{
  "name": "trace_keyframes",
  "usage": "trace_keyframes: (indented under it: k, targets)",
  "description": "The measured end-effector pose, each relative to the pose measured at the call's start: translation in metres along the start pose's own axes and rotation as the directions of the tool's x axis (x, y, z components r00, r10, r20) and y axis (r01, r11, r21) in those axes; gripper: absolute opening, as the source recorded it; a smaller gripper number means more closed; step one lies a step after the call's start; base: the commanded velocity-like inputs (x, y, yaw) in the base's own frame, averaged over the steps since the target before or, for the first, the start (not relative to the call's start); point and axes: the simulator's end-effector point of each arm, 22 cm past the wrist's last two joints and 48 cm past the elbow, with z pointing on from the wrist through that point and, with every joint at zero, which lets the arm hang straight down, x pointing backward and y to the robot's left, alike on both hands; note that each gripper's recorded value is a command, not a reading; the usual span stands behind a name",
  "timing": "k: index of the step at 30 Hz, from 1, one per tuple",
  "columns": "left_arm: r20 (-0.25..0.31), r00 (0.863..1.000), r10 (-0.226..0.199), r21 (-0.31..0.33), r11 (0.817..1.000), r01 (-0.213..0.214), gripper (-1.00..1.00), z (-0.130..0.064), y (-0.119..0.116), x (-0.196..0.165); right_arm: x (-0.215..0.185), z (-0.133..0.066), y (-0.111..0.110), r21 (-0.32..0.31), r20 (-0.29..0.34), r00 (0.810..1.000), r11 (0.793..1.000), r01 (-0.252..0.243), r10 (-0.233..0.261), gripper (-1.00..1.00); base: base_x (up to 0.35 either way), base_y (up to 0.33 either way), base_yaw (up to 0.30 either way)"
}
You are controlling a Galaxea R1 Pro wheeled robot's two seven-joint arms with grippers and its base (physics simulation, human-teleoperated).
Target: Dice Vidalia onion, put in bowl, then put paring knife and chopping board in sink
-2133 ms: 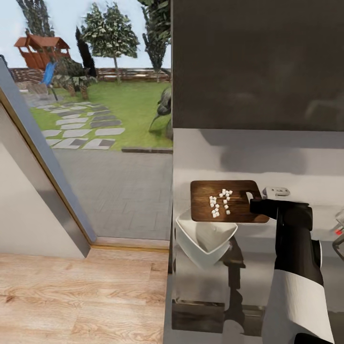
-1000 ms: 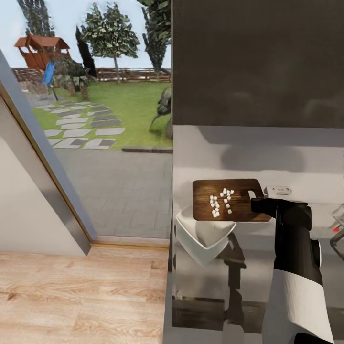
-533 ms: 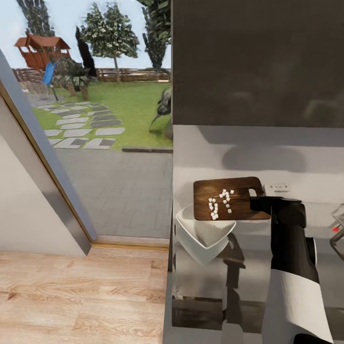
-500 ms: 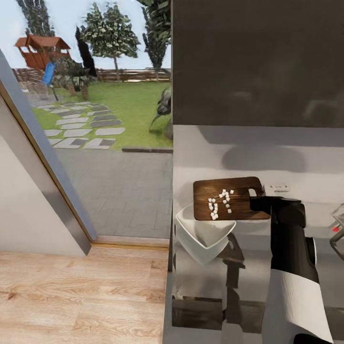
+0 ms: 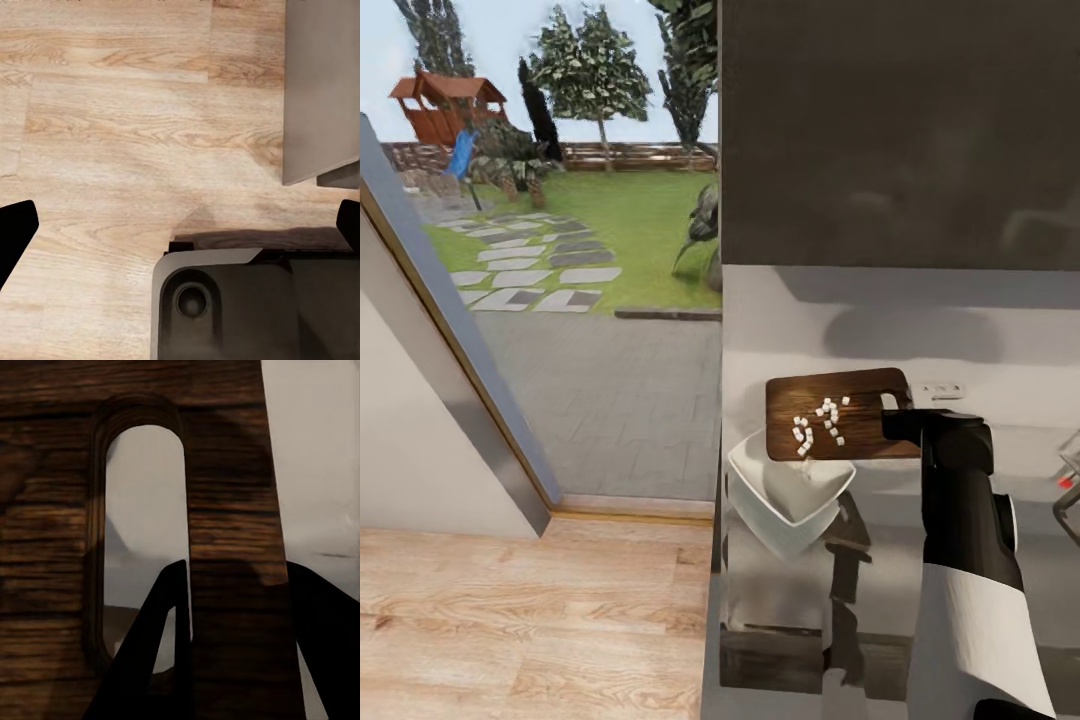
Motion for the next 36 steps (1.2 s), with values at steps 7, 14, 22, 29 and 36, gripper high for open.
trace_keyframes:
  k: [7,14,22,29,36]
  targets:
    - [0.001,1.000,0.000,0.000,1.000,0.000,1.00,0.0001,-0.0001,-0.0003,-0.0003,-0.0001,0.0010,-0.001,0.001,1.000,1.000,0.001,-0.001,-1.00,0.004,0.000,0.000]
    - [0.002,1.000,0.000,0.000,1.000,0.000,1.00,0.0001,-0.0001,-0.0005,-0.0005,-0.0002,0.0016,-0.001,0.001,1.000,1.000,0.002,-0.002,-1.00,0.000,0.000,0.000]
    - [0.003,1.000,0.000,0.000,1.000,0.000,1.00,0.0002,-0.0002,-0.0012,-0.0005,-0.0002,0.0008,0.005,0.001,1.000,1.000,0.002,-0.002,-1.00,0.000,0.000,0.000]
    - [0.003,1.000,0.000,0.000,1.000,0.000,1.00,0.0002,-0.0002,-0.0013,-0.0016,-0.0004,-0.0062,0.038,0.005,1.000,0.999,0.003,-0.003,-1.00,0.000,0.000,0.000]
    - [0.003,1.000,0.000,0.000,1.000,0.000,1.00,0.0002,-0.0002,-0.0013,-0.0019,-0.0004,-0.0076,0.043,0.007,1.000,0.999,0.003,-0.004,-1.00,0.000,0.000,0.000]
